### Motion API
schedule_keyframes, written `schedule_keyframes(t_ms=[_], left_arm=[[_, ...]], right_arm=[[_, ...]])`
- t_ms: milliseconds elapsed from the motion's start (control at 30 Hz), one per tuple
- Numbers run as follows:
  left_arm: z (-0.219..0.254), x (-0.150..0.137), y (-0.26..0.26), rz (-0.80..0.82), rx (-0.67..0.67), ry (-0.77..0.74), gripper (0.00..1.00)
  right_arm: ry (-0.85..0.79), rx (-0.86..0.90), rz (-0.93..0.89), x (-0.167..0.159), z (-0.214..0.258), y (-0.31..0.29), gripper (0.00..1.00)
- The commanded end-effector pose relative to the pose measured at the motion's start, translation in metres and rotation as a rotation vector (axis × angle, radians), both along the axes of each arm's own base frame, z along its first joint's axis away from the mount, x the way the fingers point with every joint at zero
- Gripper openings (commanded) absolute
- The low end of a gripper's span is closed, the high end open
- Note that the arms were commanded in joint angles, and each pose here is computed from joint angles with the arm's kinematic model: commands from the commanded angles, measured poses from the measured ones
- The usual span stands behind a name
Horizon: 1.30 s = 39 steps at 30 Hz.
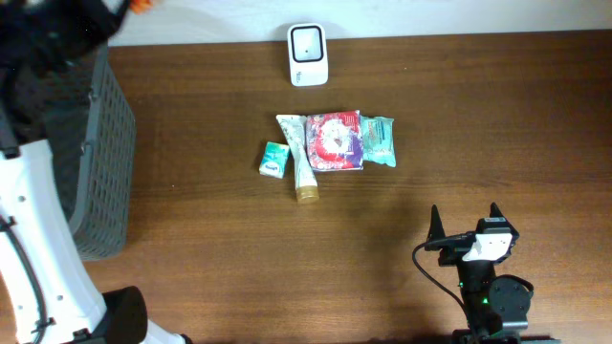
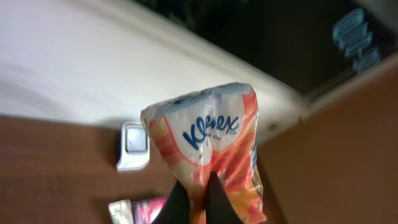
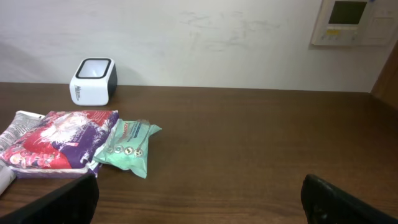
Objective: Scan the item barcode
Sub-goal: 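Lift the orange Kleenex pack out toward the scanner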
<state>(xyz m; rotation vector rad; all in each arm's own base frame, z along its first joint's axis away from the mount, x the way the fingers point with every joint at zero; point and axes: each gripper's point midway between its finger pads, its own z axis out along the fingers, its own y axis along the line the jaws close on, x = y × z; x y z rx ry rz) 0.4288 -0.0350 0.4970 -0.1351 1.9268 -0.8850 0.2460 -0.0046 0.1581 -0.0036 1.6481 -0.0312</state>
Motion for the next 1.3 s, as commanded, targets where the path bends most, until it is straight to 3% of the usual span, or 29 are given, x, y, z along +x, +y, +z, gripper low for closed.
schedule_keyframes(t_ms=[0,333,633,800,967,1067,1167,1233,1267], left_arm=[[-0.003,-0.017,-0.039,-0.122,0.134,-0.054,0.00],[-0.070,-0.046,-0.085,-0.307,0.424,0.072,0.00],[-0.225,-0.006,-0.067,-0.226,0.730,0.577,0.00],[-0.315,0.023,-0.065,-0.226,0.768,0.782,0.00],[-0.401,0.024,-0.065,-0.294,0.789,0.983,0.00],[-0.430,0.022,-0.065,-0.316,0.796,1.044,0.01],[-0.438,0.020,-0.065,-0.324,0.797,1.067,0.25],[-0.438,0.018,-0.064,-0.327,0.798,1.075,0.56],[-0.438,0.017,-0.064,-0.329,0.798,1.081,0.58]], right_arm=[[0.004,0.004,-0.016,0.000,-0.003,-0.003,0.99],[0.004,0.004,-0.016,0.000,-0.003,-0.003,0.99],[0.004,0.004,-0.016,0.000,-0.003,-0.003,0.99],[0.004,0.004,-0.016,0.000,-0.003,-0.003,0.99],[0.004,0.004,-0.016,0.000,-0.003,-0.003,0.99],[0.004,0.004,-0.016,0.000,-0.003,-0.003,0.99],[0.004,0.004,-0.016,0.000,-0.003,-0.003,0.99],[0.004,0.004,-0.016,0.000,-0.003,-0.003,0.99],[0.004,0.004,-0.016,0.000,-0.003,-0.003,0.99]])
